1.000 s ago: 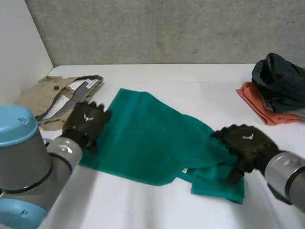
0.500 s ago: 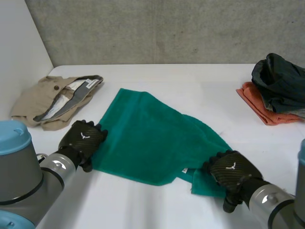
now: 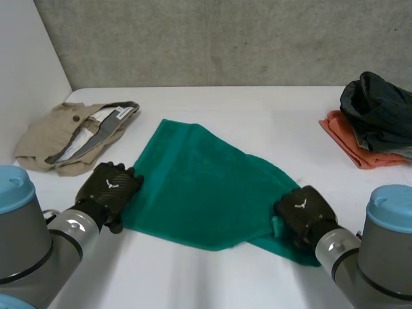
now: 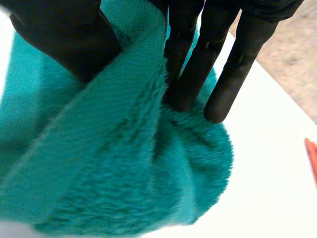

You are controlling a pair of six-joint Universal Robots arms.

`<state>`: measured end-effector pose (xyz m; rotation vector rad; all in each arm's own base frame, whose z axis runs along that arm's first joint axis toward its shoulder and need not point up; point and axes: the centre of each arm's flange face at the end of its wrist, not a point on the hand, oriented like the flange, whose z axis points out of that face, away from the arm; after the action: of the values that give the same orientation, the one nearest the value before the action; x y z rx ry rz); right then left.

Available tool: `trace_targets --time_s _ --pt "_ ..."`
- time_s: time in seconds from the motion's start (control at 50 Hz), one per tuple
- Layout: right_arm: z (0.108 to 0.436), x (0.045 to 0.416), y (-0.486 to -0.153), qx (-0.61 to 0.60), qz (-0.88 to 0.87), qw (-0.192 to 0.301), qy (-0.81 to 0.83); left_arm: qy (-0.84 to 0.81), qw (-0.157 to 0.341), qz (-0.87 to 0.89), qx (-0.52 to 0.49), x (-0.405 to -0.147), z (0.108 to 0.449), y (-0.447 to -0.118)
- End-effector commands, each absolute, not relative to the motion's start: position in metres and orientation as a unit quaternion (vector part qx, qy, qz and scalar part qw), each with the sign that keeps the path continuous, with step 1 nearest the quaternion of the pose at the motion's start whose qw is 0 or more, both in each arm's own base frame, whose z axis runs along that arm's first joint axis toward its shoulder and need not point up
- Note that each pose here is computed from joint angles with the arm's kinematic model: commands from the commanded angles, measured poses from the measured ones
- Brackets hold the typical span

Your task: Fold the laundry.

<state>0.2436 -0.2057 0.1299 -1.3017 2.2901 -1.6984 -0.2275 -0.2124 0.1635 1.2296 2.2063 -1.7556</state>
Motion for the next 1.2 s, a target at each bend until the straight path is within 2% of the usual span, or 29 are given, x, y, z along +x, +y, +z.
trace_targets --time_s 0.02,0.12,0.22,0.36,0.46,0.6,0.7,0.84,0.98,1.0,1.04,1.14,1.2 --pt "0.182 0.247 -0.219 -0.384 -0.615 -0.008 0.689 0.714 0.032 -0.577 0.395 -0.223 0.171 -0.202" --pt "0.226 0.253 -0.220 -0.353 -0.666 0.013 0.657 0.722 0.030 -0.565 0.399 -0.220 0.166 -0.194" --pt "0.293 0.260 -0.212 -0.281 -0.728 0.095 0.618 0.727 0.029 -0.559 0.398 -0.219 0.161 -0.193" --pt "0.359 0.261 -0.195 -0.250 -0.772 0.180 0.556 0.726 0.019 -0.569 0.387 -0.226 0.158 -0.203" --pt "0.387 0.258 -0.185 -0.232 -0.791 0.210 0.526 0.738 -0.031 -0.566 0.366 -0.246 0.149 -0.205" --pt "0.410 0.258 -0.182 -0.213 -0.804 0.235 0.503 0.750 -0.065 -0.548 0.366 -0.265 0.133 -0.203" --pt "0.417 0.257 -0.180 -0.205 -0.805 0.247 0.498 0.743 -0.067 -0.554 0.370 -0.276 0.130 -0.208" --pt "0.429 0.252 -0.174 -0.197 -0.812 0.252 0.488 0.748 -0.019 -0.571 0.338 -0.280 0.124 -0.230" --pt "0.412 0.250 -0.179 -0.209 -0.787 0.237 0.529 0.738 0.018 -0.604 0.299 -0.278 0.133 -0.245" --pt "0.410 0.249 -0.180 -0.211 -0.784 0.231 0.536 0.730 0.024 -0.617 0.291 -0.276 0.144 -0.246" --pt "0.402 0.245 -0.187 -0.216 -0.776 0.212 0.554 0.718 0.025 -0.636 0.281 -0.273 0.163 -0.244" --pt "0.352 0.226 -0.229 -0.275 -0.713 0.095 0.639 0.671 0.037 -0.701 0.239 -0.247 0.229 -0.233" --pt "0.330 0.221 -0.238 -0.319 -0.670 0.054 0.668 0.643 0.051 -0.729 0.230 -0.236 0.257 -0.225"
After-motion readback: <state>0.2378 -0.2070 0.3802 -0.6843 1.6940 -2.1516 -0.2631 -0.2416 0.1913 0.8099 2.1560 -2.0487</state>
